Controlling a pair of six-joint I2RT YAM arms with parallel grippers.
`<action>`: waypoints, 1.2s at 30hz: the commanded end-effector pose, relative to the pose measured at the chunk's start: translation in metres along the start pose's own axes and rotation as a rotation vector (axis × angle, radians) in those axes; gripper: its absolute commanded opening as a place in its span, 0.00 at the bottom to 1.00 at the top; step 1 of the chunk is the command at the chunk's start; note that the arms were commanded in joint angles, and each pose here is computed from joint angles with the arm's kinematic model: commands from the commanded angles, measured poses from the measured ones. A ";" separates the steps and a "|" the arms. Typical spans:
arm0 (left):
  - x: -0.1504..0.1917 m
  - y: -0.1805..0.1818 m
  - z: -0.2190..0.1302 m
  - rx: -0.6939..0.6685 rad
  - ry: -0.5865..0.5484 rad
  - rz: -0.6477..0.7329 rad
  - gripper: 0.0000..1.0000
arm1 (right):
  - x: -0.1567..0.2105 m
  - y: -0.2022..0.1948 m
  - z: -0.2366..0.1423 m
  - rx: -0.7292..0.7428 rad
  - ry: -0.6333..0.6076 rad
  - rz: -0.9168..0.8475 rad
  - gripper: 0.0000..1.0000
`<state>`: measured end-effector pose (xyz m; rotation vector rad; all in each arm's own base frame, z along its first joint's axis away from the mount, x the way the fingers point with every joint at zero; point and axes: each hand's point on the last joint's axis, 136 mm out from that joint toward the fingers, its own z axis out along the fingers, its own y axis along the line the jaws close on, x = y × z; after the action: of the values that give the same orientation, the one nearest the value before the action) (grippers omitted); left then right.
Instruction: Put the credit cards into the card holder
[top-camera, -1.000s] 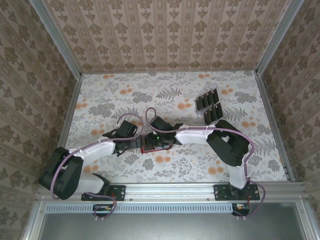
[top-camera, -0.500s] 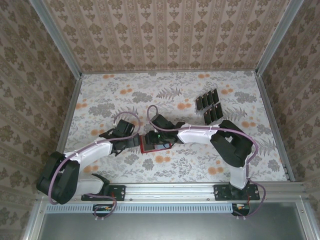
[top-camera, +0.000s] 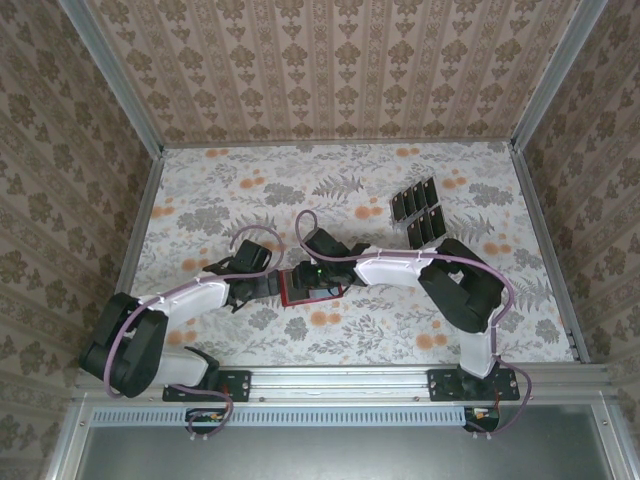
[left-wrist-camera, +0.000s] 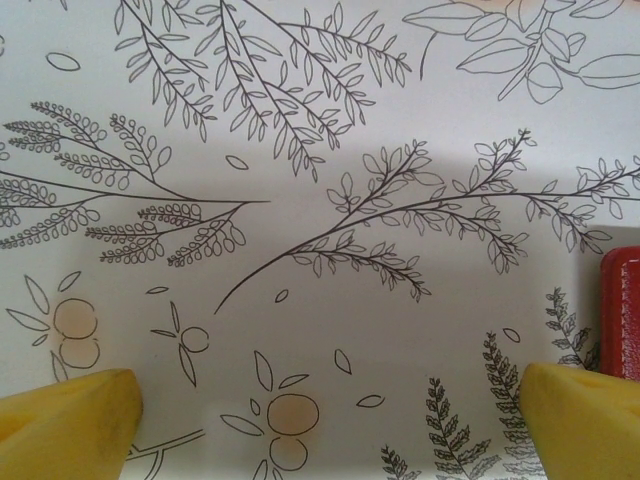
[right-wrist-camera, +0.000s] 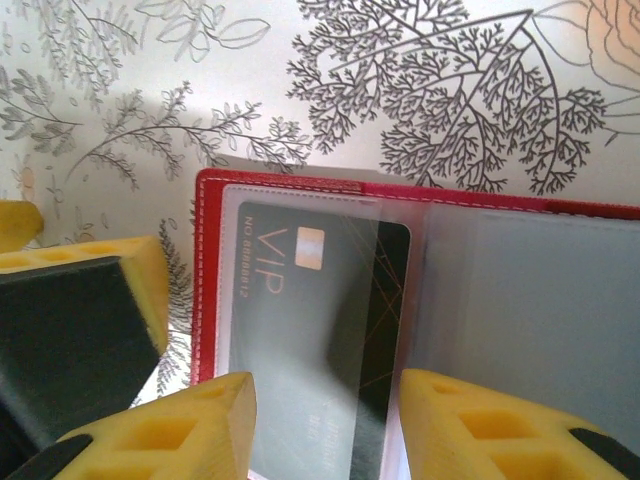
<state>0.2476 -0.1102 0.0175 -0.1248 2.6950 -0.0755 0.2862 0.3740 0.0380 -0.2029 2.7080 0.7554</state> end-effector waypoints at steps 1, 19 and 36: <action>0.006 0.000 0.006 0.009 0.030 -0.023 0.99 | 0.005 -0.005 0.008 0.012 0.026 0.012 0.44; 0.011 0.000 0.010 0.016 0.036 -0.030 1.00 | 0.010 0.012 0.017 -0.028 0.052 0.007 0.44; 0.012 0.000 0.011 0.019 0.035 -0.029 1.00 | 0.016 0.031 0.027 -0.073 0.084 -0.008 0.43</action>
<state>0.2487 -0.1085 0.0155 -0.1290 2.6874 -0.0634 0.2801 0.4017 0.0311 -0.2449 2.7303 0.8196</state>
